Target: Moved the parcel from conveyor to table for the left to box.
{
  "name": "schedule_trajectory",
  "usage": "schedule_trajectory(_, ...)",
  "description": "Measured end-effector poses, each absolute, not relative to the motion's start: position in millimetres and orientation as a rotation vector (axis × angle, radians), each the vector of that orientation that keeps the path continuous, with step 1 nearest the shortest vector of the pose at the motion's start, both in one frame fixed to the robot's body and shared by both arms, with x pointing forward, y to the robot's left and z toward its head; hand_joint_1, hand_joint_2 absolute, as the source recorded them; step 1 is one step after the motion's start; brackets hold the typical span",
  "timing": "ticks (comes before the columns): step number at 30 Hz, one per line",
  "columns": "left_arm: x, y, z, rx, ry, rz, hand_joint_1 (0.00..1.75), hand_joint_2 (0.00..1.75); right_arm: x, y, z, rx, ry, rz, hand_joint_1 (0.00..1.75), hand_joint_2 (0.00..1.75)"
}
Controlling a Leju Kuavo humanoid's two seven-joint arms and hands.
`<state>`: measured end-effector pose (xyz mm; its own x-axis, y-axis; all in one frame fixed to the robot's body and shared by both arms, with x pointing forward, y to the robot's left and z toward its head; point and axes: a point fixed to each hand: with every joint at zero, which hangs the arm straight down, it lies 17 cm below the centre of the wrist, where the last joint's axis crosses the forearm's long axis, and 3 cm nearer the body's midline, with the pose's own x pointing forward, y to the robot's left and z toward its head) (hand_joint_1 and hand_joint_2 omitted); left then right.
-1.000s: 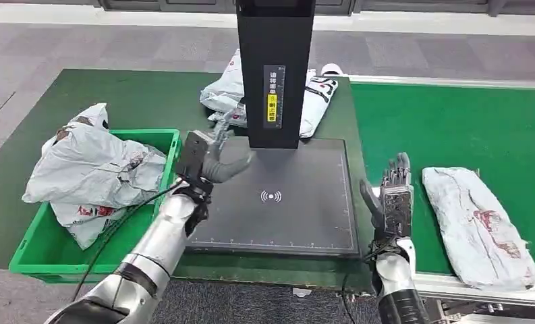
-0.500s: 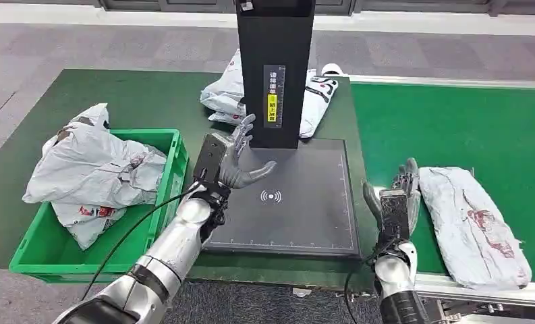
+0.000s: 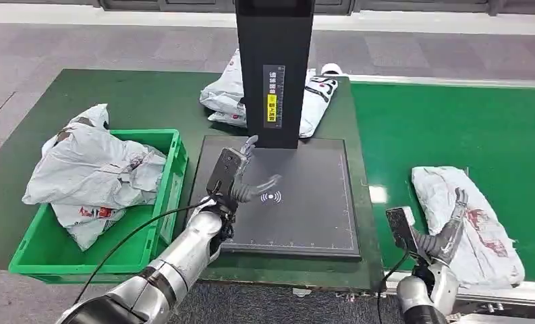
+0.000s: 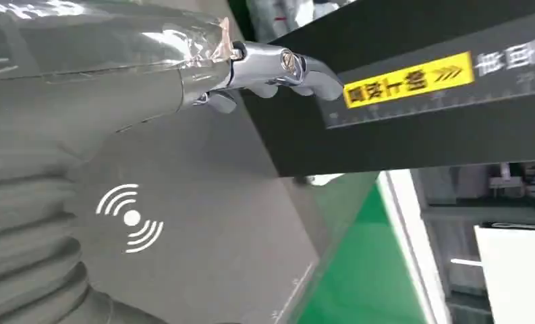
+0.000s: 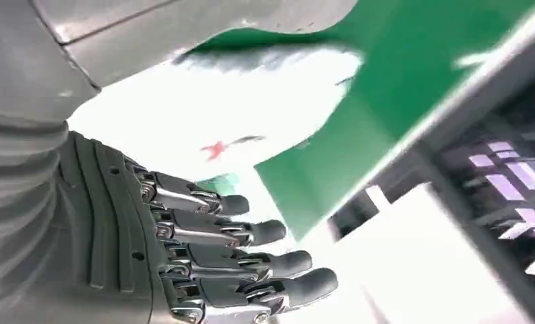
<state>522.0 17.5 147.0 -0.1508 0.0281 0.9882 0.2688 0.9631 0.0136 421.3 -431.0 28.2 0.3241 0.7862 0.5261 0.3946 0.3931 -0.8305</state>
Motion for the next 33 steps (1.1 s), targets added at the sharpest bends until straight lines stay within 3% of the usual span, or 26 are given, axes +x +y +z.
schedule_trajectory(7,518,18,133,-0.232,-1.681,-0.219,0.0,1.75,359,-521,-39,-1.288,-0.894,0.345,0.0,1.75)
schedule_trajectory(14,517,18,129,-0.229,-1.672,-0.223,0.0,1.75,316,-551,-89,-1.221,-0.654,0.354,0.0,1.75)
schedule_trajectory(15,517,18,129,-0.228,-1.671,-0.223,0.0,1.75,311,-552,-96,-1.204,-0.622,0.358,1.48,1.75)
schedule_trajectory(16,517,19,128,-0.228,-1.669,-0.223,0.0,1.75,308,-553,-102,-1.185,-0.595,0.361,1.75,1.75)
schedule_trajectory(22,517,19,126,-0.234,-1.66,-0.23,0.0,1.75,298,-549,-131,-1.04,-0.486,0.367,1.75,1.75)
schedule_trajectory(33,518,21,126,-0.232,-1.661,-0.231,0.0,1.75,296,-558,-132,-1.024,-0.461,0.343,1.75,1.75)
